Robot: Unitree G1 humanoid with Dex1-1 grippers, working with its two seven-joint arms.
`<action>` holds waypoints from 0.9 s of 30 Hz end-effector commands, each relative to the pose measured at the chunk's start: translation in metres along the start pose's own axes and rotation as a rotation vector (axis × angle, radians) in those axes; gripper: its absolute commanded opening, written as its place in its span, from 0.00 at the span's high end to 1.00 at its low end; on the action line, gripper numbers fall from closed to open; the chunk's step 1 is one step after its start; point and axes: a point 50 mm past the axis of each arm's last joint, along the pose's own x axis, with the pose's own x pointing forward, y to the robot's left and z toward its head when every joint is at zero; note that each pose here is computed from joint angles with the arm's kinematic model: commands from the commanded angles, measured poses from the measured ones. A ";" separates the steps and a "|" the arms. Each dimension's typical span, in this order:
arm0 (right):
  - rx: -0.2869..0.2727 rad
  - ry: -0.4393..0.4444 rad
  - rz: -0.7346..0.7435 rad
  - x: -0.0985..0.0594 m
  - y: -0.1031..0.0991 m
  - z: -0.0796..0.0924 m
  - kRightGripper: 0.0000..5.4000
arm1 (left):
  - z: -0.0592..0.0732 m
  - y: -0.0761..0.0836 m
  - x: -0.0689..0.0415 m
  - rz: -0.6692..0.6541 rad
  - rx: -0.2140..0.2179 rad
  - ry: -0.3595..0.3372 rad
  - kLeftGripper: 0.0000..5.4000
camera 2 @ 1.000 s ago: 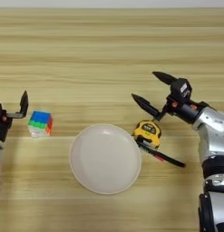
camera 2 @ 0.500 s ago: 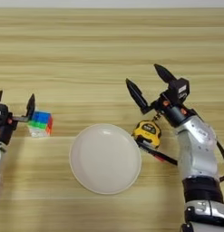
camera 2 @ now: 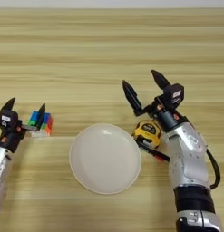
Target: Move the objects on the table
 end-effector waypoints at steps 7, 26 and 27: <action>0.046 -0.029 -0.010 0.001 0.011 0.007 0.00 | -0.011 -0.014 -0.002 -0.039 -0.056 0.140 0.00; 0.065 -0.042 -0.021 0.001 0.015 0.010 0.00 | -0.020 -0.025 -0.005 -0.049 -0.155 0.233 0.00; 0.066 -0.044 -0.020 0.001 0.015 0.010 0.00 | -0.021 -0.025 -0.005 -0.047 -0.154 0.239 0.00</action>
